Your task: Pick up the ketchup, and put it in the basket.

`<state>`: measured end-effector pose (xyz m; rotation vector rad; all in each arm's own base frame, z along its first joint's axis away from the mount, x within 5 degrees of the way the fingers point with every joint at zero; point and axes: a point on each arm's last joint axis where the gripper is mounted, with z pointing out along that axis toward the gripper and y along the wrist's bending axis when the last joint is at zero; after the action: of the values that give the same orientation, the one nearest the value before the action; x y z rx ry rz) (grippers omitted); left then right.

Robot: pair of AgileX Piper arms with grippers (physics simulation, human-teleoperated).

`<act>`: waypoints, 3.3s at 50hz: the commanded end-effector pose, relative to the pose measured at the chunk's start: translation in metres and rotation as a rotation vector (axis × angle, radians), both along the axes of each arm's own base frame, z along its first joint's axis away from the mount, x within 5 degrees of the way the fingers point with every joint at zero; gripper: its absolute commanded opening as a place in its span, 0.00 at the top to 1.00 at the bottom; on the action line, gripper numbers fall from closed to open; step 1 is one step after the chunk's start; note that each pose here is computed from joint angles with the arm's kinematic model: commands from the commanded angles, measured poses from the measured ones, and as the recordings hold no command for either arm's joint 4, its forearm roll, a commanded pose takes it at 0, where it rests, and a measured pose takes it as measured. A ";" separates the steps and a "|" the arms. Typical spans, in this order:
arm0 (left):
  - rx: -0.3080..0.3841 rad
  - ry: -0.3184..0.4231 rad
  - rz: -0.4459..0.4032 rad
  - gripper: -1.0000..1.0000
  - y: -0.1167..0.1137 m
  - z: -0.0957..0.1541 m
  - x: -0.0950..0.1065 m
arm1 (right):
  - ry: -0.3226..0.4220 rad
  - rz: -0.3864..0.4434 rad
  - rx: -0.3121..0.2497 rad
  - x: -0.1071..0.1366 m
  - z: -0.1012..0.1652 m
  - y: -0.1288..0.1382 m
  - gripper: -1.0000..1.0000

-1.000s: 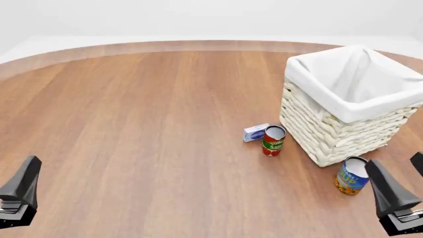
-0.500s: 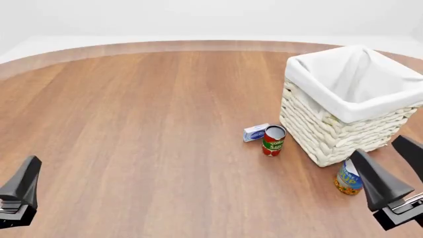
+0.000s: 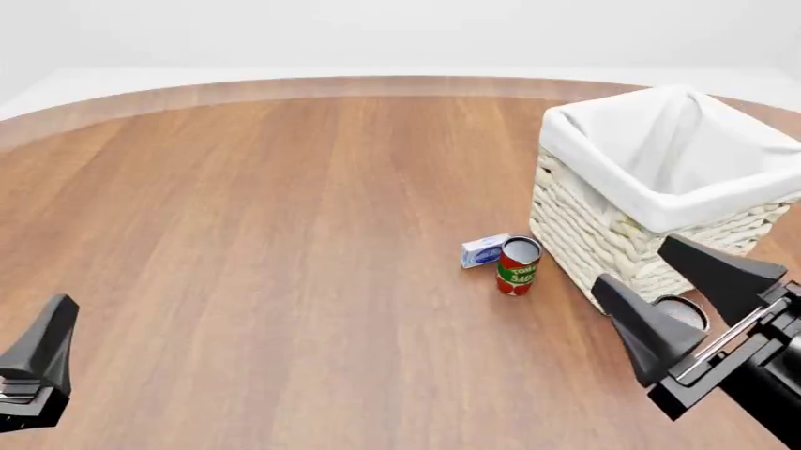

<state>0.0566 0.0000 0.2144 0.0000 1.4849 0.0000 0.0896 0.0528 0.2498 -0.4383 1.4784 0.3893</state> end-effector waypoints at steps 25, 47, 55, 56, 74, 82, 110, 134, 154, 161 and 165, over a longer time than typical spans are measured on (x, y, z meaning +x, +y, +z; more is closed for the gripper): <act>0.000 0.000 0.000 0.00 0.000 0.000 0.000 | 0.091 0.347 -0.084 0.033 -0.006 0.096 0.00; 0.000 0.000 0.000 0.00 0.000 0.000 0.000 | 0.126 0.559 -0.183 0.022 -0.023 0.163 0.00; 0.000 0.000 0.000 0.00 0.000 0.000 0.000 | 0.147 0.583 -0.181 0.022 -0.019 0.177 0.00; 0.000 0.000 0.000 0.00 0.000 0.000 0.000 | 0.154 0.585 -0.178 0.023 -0.019 0.179 0.00; 0.000 0.000 0.000 0.00 0.000 0.000 0.000 | 0.226 0.649 -0.158 0.016 -0.019 0.211 0.00; 0.000 0.000 0.000 0.00 0.000 0.000 0.000 | 0.232 0.687 -0.182 0.009 -0.022 0.225 0.00; 0.000 0.000 0.000 0.00 0.000 0.000 0.000 | 0.308 0.793 -0.175 -0.017 -0.020 0.270 0.00; 0.000 0.000 0.000 0.00 0.000 0.000 0.000 | 0.392 0.871 -0.165 -0.045 -0.030 0.301 0.00; 0.000 0.000 0.000 0.00 0.000 0.000 0.000 | 0.423 0.861 -0.179 -0.043 -0.049 0.321 0.00; 0.000 0.000 0.000 0.00 0.000 0.000 0.000 | 0.438 0.855 -0.172 -0.041 -0.050 0.326 0.00; 0.000 0.000 0.000 0.00 0.000 0.000 0.000 | 0.437 0.858 -0.169 -0.041 -0.048 0.329 0.00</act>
<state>0.0566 0.0000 0.2144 0.0000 1.4849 0.0000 0.0477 0.3737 0.2043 -1.1922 1.6806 1.0876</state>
